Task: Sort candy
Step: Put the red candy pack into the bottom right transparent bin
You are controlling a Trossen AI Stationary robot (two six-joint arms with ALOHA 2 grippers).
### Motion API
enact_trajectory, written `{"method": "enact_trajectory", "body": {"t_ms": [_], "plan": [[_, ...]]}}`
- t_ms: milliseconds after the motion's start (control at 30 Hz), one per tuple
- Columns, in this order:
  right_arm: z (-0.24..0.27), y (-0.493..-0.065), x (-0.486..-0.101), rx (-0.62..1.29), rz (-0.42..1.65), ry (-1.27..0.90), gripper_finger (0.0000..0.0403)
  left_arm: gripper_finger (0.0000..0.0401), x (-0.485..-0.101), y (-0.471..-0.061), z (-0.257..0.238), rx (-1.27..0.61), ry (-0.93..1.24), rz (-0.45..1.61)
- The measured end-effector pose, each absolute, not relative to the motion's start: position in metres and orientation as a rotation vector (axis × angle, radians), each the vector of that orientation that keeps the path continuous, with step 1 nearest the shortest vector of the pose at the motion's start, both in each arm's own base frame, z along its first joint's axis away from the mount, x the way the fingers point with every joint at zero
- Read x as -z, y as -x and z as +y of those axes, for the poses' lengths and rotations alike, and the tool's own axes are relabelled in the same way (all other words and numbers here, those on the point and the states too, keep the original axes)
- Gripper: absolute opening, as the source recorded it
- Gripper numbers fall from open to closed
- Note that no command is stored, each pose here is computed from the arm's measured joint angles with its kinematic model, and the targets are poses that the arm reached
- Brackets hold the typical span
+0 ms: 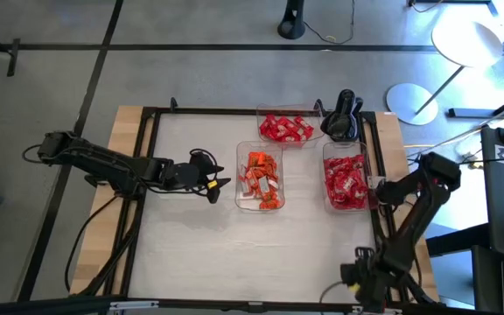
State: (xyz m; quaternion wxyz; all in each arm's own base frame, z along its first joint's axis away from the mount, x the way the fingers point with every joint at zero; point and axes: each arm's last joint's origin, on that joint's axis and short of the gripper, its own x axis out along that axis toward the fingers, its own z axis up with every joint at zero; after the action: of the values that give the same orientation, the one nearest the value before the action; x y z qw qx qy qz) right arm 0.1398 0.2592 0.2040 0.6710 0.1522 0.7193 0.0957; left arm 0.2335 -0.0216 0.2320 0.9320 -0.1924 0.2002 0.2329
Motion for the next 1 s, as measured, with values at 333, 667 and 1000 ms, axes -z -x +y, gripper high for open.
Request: {"method": "enact_trajectory", "body": {"t_ms": [333,667,1000], "plan": [[0.287,-0.111,-0.167,-0.224,1.729,-0.193,0.0237,0.0233,-0.232,-0.234,-0.022,-0.474,0.381,0.409],[0.301,-0.106,-0.134,-0.174,1.772,-0.146,0.0231,0.0233,-0.234,-0.235,-0.021,-0.473,0.382,0.385],[0.296,-0.11,-0.132,-0.145,1.747,-0.094,0.0065,0.0233,-0.234,-0.235,-0.021,-0.482,0.379,0.381]]}}
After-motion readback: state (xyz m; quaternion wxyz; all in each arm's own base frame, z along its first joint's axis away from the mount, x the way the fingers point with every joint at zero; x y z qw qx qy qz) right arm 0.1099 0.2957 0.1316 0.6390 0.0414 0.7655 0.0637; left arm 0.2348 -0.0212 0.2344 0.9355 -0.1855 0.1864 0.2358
